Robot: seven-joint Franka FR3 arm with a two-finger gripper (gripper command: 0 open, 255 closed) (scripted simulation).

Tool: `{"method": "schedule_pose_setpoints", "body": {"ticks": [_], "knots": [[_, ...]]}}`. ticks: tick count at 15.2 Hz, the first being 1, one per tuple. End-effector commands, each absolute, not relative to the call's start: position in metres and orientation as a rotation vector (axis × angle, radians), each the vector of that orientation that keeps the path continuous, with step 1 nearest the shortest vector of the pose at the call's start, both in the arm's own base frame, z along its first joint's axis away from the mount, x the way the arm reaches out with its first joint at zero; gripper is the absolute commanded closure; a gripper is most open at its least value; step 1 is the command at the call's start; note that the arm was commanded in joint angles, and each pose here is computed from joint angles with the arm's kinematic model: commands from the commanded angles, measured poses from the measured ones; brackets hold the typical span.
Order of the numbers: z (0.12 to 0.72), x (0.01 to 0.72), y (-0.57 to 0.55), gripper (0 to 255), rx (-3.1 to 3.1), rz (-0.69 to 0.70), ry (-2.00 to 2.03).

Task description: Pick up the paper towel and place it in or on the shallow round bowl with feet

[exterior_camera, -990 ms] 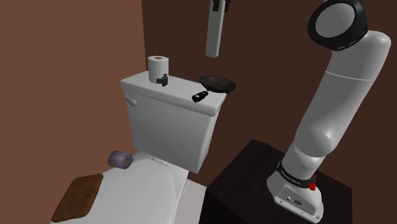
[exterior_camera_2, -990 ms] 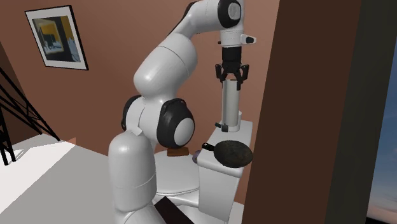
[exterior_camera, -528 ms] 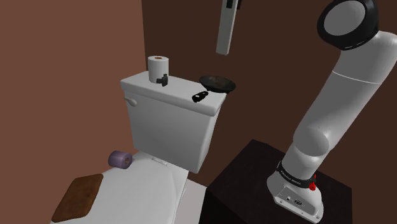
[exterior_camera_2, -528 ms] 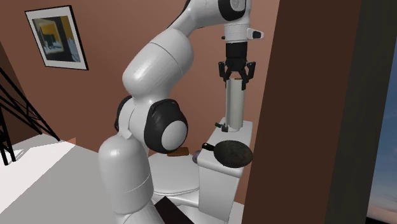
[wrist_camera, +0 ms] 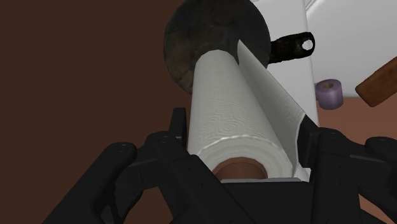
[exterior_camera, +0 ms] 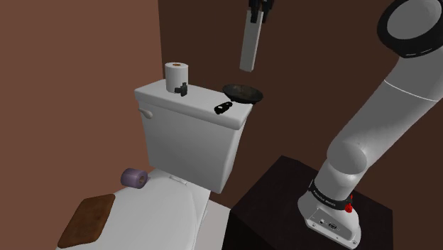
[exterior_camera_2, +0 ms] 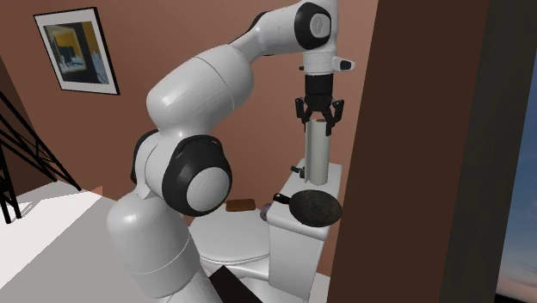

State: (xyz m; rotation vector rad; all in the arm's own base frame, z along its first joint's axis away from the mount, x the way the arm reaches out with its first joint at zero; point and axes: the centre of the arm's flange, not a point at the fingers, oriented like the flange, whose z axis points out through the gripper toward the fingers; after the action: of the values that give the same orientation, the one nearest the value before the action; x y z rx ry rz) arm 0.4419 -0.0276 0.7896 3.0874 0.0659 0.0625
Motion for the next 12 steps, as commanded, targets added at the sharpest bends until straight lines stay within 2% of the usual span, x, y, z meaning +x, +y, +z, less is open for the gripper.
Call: {"method": "schedule_pose_setpoints", "body": {"ticks": [1,12], "knots": [[0.779,0.441,-0.028,255,3.087,0.063,0.066],[0.721,0.441,-0.028,255,3.087,0.063,0.066]]}}
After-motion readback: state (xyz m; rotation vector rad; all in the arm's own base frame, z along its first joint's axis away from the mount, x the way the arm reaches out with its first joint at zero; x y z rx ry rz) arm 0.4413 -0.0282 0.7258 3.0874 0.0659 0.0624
